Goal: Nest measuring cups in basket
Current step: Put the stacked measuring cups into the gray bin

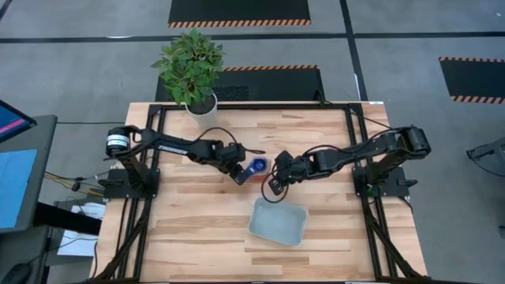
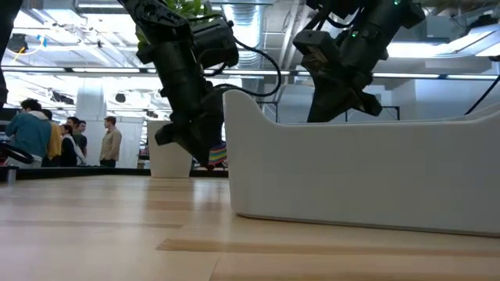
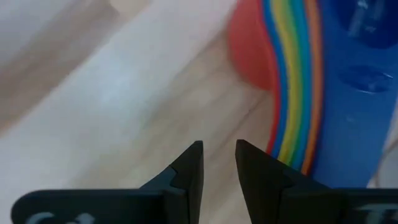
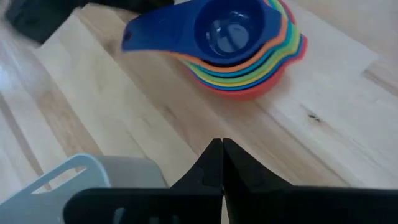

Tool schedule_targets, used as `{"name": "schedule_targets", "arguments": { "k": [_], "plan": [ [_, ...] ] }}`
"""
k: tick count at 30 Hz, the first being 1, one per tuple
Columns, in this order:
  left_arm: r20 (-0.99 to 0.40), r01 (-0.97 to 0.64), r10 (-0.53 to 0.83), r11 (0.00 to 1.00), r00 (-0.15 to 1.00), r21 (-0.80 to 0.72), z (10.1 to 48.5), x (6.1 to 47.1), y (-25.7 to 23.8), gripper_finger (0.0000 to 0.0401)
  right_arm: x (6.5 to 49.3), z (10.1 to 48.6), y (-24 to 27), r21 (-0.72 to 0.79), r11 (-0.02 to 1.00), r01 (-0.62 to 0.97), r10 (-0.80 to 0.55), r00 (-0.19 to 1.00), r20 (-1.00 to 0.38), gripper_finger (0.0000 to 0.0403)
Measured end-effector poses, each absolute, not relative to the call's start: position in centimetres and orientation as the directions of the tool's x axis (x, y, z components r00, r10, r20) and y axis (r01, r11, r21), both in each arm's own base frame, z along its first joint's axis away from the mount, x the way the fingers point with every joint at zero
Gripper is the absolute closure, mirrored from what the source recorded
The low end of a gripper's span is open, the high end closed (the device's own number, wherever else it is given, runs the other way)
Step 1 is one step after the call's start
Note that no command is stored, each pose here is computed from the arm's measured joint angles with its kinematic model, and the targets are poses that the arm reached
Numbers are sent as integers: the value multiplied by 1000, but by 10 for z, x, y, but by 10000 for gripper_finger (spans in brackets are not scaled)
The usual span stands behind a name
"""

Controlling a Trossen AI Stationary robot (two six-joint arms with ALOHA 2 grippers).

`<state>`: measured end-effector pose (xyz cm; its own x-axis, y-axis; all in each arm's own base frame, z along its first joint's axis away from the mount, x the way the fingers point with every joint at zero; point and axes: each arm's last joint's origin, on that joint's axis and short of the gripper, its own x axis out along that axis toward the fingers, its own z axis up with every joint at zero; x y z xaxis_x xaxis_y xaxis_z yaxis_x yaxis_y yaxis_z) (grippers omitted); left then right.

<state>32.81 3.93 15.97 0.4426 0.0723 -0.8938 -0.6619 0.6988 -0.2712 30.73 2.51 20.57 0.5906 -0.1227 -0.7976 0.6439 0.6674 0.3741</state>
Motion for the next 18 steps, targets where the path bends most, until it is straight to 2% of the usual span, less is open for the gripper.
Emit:
{"name": "schedule_targets", "arguments": {
  "k": [12,15,18],
  "plan": [
    [-857,-609,18,711,515,-352,164,337,6,319,308,206,10,355,631,690,-189,581,-792,366],
    [-881,-624,17,713,473,-321,162,333,5,319,309,206,7,386,632,672,-143,591,-794,369],
    [-932,-659,12,710,362,-247,157,322,5,319,309,206,3,410,624,666,-105,591,-800,373]
  ]
}}
